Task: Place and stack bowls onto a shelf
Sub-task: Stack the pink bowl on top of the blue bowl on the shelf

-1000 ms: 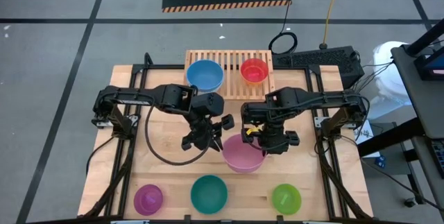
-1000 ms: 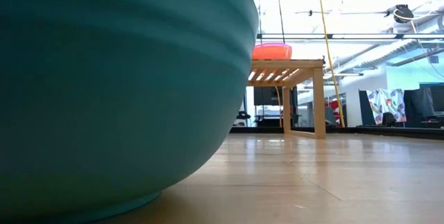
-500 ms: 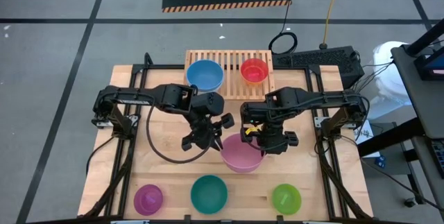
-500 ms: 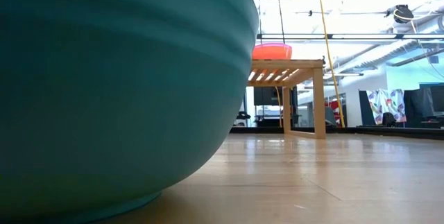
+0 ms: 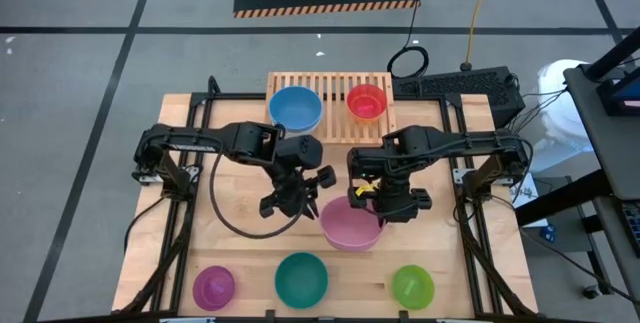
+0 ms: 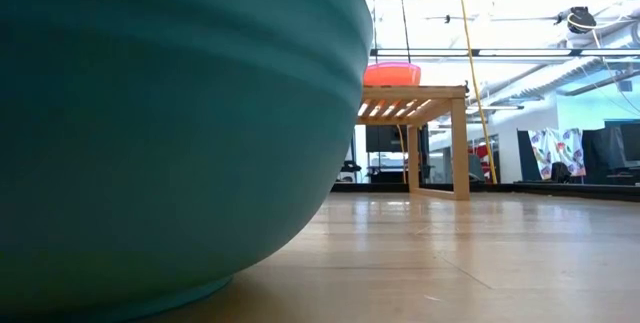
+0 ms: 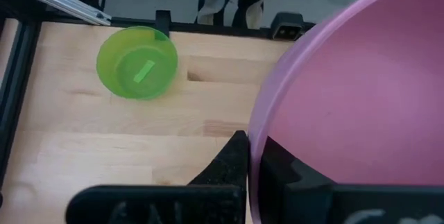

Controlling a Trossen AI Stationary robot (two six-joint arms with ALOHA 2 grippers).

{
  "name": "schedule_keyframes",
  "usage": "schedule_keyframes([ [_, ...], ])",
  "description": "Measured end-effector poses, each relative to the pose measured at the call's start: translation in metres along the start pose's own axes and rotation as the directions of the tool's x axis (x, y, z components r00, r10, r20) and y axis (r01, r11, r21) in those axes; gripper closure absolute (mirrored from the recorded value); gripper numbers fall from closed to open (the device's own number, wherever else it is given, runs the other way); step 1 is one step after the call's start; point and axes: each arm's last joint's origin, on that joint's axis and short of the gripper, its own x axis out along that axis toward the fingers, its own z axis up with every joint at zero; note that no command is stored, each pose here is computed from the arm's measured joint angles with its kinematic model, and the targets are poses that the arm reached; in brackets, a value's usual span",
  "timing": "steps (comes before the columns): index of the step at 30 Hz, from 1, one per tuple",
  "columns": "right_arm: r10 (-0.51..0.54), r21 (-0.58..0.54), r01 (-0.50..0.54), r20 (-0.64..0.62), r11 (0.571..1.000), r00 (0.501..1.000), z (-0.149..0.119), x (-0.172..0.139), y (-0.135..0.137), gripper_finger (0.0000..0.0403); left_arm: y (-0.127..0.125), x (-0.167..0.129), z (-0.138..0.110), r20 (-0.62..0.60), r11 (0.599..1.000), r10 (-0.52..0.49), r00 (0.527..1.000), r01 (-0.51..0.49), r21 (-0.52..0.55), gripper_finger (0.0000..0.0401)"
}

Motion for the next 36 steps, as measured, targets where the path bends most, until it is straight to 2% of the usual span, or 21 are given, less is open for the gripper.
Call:
schedule_keyframes([
  [6, -0.002, -0.004, 0.002, 0.0, 1.0, 1.0, -0.0002, -0.0001, -0.0003, 0.0403, -0.0004, 0.0007, 0.0007, 0.003, 1.0, -0.003, 1.0, 0.003, 0.003, 0.0345],
  [22, -0.009, 0.076, 0.01, -0.009, 0.997, 1.0, -0.0008, -0.0022, 0.0005, 0.0403, 0.0008, 0.0003, 0.0006, -0.001, 0.992, 0.01, 1.0, -0.01, -0.127, 0.0346],
  [30, -0.012, 0.144, 0.022, -0.069, 0.989, 0.998, -0.0026, -0.0024, 0.001, 0.0403, 0.001, 0.0003, 0.0006, -0.001, 0.969, 0.012, 1.0, -0.012, -0.247, 0.0346],
  [36, -0.03, 0.209, 0.065, -0.168, 0.976, 0.985, -0.0053, -0.0028, 0.0004, 0.0403, 0.0024, -0.0008, -0.0016, -0.018, 0.936, 0.025, 1.0, -0.029, -0.352, 0.0346],
])
